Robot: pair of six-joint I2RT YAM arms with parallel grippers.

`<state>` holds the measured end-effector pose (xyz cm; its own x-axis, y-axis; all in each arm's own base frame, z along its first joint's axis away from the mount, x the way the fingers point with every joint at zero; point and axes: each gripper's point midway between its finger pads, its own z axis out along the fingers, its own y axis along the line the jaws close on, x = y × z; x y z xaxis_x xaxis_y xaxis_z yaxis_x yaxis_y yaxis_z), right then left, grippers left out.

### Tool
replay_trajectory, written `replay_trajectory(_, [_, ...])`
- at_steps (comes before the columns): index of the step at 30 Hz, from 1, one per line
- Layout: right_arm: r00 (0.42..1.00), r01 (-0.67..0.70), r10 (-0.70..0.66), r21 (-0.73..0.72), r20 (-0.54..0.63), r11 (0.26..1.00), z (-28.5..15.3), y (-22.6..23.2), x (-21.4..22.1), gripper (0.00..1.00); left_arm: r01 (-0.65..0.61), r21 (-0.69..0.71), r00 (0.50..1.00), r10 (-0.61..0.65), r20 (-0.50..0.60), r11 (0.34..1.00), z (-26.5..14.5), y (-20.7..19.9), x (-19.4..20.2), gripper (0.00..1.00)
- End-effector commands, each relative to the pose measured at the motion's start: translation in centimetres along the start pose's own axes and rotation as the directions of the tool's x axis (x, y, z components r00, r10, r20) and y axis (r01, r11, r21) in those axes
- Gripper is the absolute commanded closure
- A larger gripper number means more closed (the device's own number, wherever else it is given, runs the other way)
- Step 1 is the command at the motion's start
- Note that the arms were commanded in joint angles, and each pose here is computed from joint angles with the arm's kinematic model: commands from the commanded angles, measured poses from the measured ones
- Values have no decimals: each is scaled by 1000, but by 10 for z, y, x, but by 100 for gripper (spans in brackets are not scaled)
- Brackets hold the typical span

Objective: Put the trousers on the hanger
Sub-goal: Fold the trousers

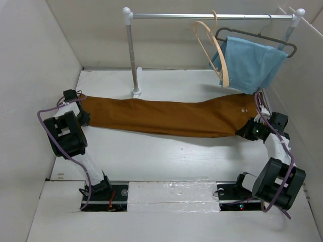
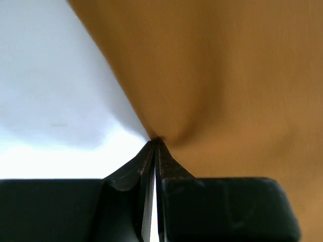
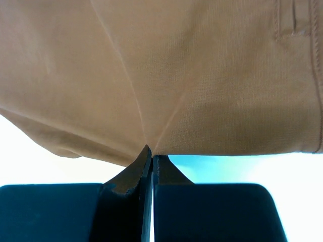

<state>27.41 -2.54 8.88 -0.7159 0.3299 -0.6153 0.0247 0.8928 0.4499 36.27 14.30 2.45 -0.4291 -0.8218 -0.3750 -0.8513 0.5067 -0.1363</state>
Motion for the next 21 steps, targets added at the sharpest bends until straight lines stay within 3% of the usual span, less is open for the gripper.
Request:
replay_trajectory(1, [993, 47, -43, 35, -113, 998, -16, -13, 40, 100, 83, -168, 979, -49, 199, 982, -27, 52, -38, 100])
replay_trajectory(3, [989, 35, -33, 12, -144, 999, -21, -2, 57, 100, 104, -184, 977, -65, 204, 977, -35, 60, -31, 100])
replay_trajectory(6, [977, 55, -47, 32, -209, 998, -27, -1, 75, 91, 147, -199, 974, -106, 203, 969, -53, 73, -18, 100])
replay_trajectory(8, [970, 134, -122, 40, -208, 990, -32, -1, 61, 83, 193, -195, 966, -151, 212, 961, -65, 77, -13, 94])
replay_trajectory(10, [955, 205, -199, 6, -222, 979, -36, 12, 47, 82, 204, -141, 964, -174, 201, 969, -85, 68, -14, 89])
replay_trajectory(13, [939, 315, -314, -14, -141, 949, -48, 41, -12, 81, 159, 123, 970, -178, 164, 980, -124, 9, -23, 89])
replay_trajectory(14, [934, 347, -345, 6, -92, 938, -56, 49, -35, 72, -35, 278, 984, -16, 177, 960, -146, -53, -4, 88])
replay_trajectory(15, [930, 362, -359, 24, -72, 932, -61, 50, -46, 72, -37, 290, 982, -19, 188, 956, -151, -57, -8, 88])
replay_trajectory(16, [924, 379, -376, 34, -68, 925, -62, 52, -52, 61, -99, 337, 980, 33, 195, 936, -161, -79, 3, 87])
replay_trajectory(17, [923, 383, -380, 41, -66, 923, -63, 51, -55, 54, -158, 385, 974, 80, 211, 909, -172, -100, 15, 86])
replay_trajectory(18, [924, 380, -377, 44, -69, 924, -62, 50, -55, 46, -281, 468, 949, 169, 266, 838, -188, -137, 41, 75])
replay_trajectory(19, [928, 369, -366, 27, -72, 929, -59, 51, -51, 36, -328, 515, 936, 199, 290, 792, -196, -155, 53, 69])
replay_trajectory(21, [944, 325, -324, -6, -61, 946, -56, 50, -45, 32, -385, 601, 922, 262, 285, 701, -209, -186, 86, 60])
